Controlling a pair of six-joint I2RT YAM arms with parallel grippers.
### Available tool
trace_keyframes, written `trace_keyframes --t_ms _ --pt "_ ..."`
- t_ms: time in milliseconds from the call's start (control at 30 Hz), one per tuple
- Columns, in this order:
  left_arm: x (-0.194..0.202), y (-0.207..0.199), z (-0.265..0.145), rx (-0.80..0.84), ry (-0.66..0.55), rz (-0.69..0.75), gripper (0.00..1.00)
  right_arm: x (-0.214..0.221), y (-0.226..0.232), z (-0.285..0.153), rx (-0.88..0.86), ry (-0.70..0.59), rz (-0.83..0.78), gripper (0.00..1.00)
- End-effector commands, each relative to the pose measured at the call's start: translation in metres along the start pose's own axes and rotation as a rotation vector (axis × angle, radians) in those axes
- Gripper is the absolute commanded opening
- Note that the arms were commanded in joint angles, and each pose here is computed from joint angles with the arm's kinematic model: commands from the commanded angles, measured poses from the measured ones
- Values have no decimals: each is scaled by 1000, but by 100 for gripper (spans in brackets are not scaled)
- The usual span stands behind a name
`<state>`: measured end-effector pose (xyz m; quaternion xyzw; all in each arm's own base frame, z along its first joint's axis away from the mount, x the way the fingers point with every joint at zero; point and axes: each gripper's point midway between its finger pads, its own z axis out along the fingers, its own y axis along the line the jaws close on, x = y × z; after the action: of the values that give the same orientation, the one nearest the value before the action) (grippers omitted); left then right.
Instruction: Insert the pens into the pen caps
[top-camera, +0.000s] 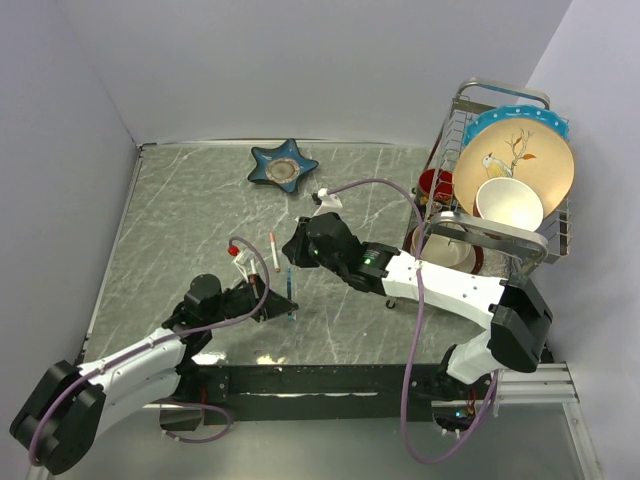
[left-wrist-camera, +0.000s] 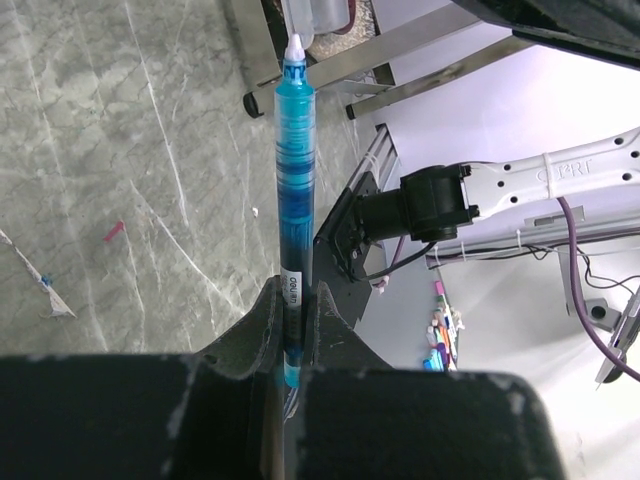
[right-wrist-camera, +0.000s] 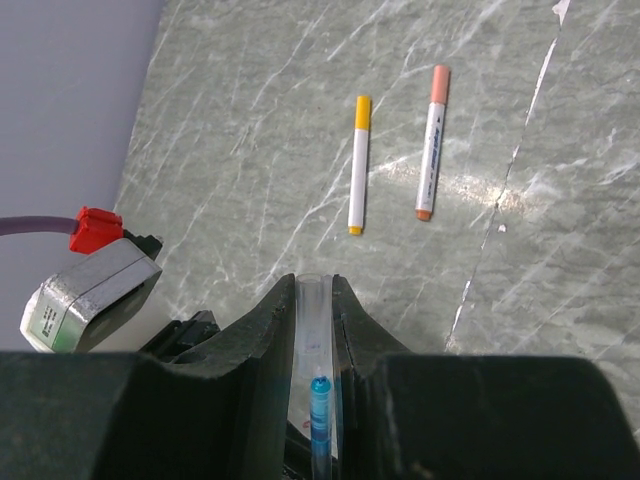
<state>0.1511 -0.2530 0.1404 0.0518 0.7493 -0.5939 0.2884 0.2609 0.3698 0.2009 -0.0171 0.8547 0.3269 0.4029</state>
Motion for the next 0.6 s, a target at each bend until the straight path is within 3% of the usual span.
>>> trace_keyframes --t_ms 0,567 --pt "-16 -20 2 57 -43 82 1 -9 13 -8 -34 -27 6 8" --pt "-9 -19 -2 64 -25 86 1 -29 21 -14 -28 -82 8 8"
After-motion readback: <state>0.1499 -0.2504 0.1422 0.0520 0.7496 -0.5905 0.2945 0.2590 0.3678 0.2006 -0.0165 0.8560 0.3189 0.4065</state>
